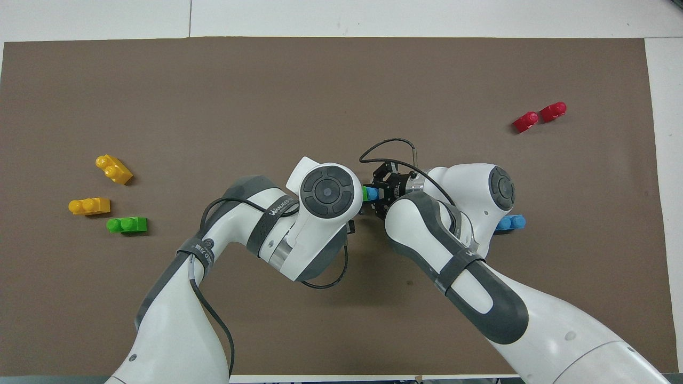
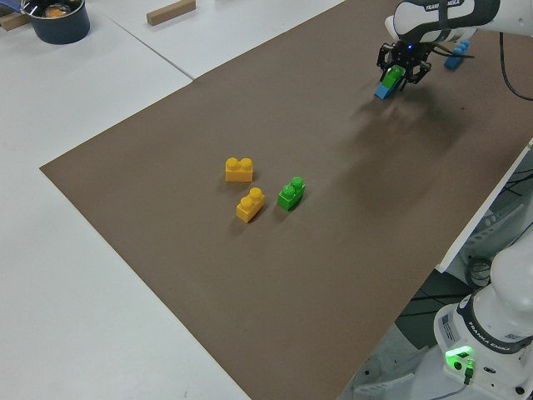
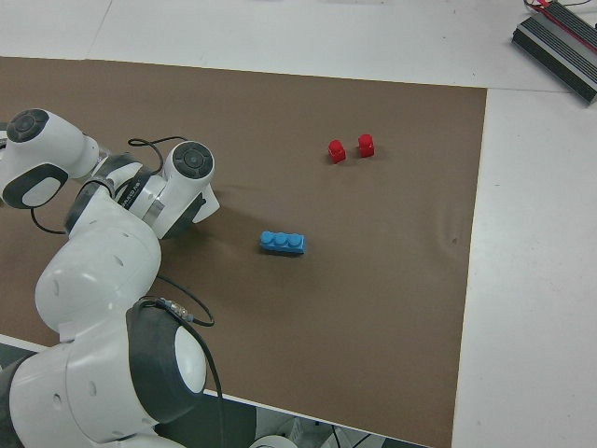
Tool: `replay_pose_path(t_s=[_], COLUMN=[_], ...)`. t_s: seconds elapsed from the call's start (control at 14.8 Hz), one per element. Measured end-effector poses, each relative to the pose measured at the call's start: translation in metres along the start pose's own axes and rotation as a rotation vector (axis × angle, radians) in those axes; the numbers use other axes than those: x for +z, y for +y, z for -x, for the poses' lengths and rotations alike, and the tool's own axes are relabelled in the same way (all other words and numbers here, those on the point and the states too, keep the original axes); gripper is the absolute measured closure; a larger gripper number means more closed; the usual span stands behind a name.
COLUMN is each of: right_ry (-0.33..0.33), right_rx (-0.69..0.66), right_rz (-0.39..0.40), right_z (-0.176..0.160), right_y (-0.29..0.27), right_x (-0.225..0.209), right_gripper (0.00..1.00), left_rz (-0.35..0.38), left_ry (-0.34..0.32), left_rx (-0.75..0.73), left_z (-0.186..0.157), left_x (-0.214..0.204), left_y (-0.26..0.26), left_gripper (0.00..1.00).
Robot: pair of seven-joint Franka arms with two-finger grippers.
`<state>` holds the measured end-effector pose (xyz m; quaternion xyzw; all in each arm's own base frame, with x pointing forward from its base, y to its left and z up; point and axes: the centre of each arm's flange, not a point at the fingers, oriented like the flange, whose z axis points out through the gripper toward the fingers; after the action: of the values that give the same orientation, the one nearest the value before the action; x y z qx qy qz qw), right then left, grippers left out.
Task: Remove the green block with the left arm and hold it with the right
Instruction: 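Close the right gripper on the blue brick beside the left gripper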
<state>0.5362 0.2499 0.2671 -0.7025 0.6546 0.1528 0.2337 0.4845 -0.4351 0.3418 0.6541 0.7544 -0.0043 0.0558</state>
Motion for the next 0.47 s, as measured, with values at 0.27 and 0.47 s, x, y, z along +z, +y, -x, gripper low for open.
replay_pose_path(t_s=[0.27,0.47], right_ry=[-0.001,-0.001], right_rx=[-0.012,-0.021], right_rz=[0.001,0.001], right_z=[-0.0011,-0.0015], right_y=[-0.0001,-0.0001], right_x=[-0.0006,-0.0009], right_gripper=[0.66,0.66], left_rz=[0.007,0.006], left_ry=[-0.004,-0.004], left_rx=[0.005,0.006], left_z=[-0.0003,0.0001], left_x=[-0.0013,-0.0014], left_y=[0.002,0.0016], left_gripper=[0.65,0.65])
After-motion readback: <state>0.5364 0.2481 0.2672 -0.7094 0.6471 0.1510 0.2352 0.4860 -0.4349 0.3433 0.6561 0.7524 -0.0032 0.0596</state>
